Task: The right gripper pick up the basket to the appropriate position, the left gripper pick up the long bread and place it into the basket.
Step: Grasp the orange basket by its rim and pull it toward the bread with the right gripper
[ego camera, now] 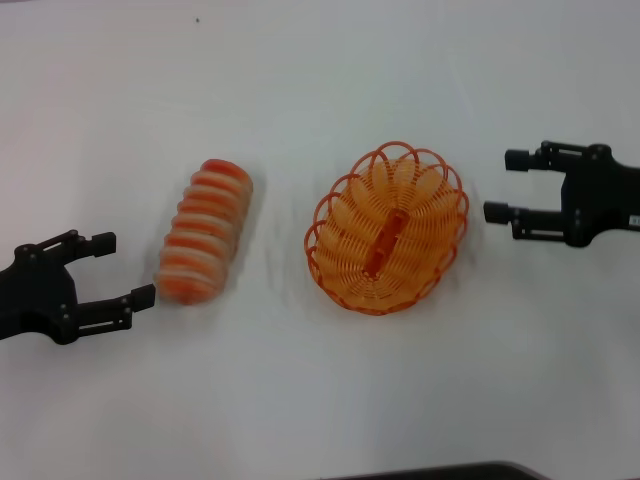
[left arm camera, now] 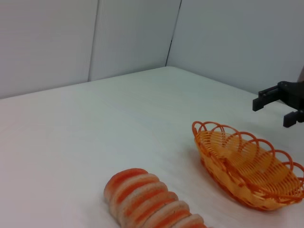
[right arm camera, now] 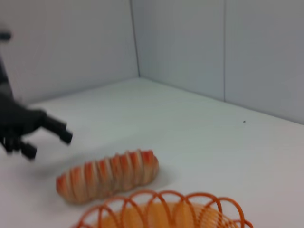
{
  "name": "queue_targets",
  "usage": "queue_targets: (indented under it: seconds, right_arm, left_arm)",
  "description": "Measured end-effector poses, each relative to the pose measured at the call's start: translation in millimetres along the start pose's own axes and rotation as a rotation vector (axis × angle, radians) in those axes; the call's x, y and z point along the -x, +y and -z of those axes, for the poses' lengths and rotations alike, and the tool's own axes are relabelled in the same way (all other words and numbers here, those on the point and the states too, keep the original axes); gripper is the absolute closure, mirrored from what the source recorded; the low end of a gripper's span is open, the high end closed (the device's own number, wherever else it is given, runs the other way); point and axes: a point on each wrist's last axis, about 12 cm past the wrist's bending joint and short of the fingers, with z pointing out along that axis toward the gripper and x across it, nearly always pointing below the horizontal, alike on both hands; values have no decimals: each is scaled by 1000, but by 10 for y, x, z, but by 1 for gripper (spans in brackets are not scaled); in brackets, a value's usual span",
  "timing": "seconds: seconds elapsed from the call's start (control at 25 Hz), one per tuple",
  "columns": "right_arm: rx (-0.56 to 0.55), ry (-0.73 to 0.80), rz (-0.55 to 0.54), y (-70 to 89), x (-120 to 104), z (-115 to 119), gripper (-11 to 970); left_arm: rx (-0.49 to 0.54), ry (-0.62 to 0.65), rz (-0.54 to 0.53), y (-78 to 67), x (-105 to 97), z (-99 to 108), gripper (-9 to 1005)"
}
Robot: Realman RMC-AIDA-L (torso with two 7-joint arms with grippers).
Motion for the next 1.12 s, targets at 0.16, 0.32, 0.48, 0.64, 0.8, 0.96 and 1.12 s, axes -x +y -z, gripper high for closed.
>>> queue_targets:
  seconds: [0.16,0.32,0.48,0.64,0.8,0.96,1.12]
  right_arm:
    - [20,-45,-204,-98,247,18,181]
    - [12,-32,-386,-268,559,16,180]
    - [23,78,-505,-434,858,-114,180]
    - [-11,233,-525,-587,1118,-320,180]
    - [-79,398,-464,-659,1326,-522,181]
    - [-84,542,-372,-597,1444,-802,181]
    - [-89,634,-295,-507,1495,-1056,180]
  left_arm:
    - [-4,-4,3,-12,0,-21,91]
    - [-7,-7,6,-25,-4,-37,91]
    - [-9,-9,7,-32,-6,-44,91]
    - [-11,-9,5,-34,-3,-41,91]
    - [-18,-12,5,-42,1,-40,92]
    - [-20,-13,5,-45,0,-41,92]
    - [-22,-14,3,-50,-1,-48,92]
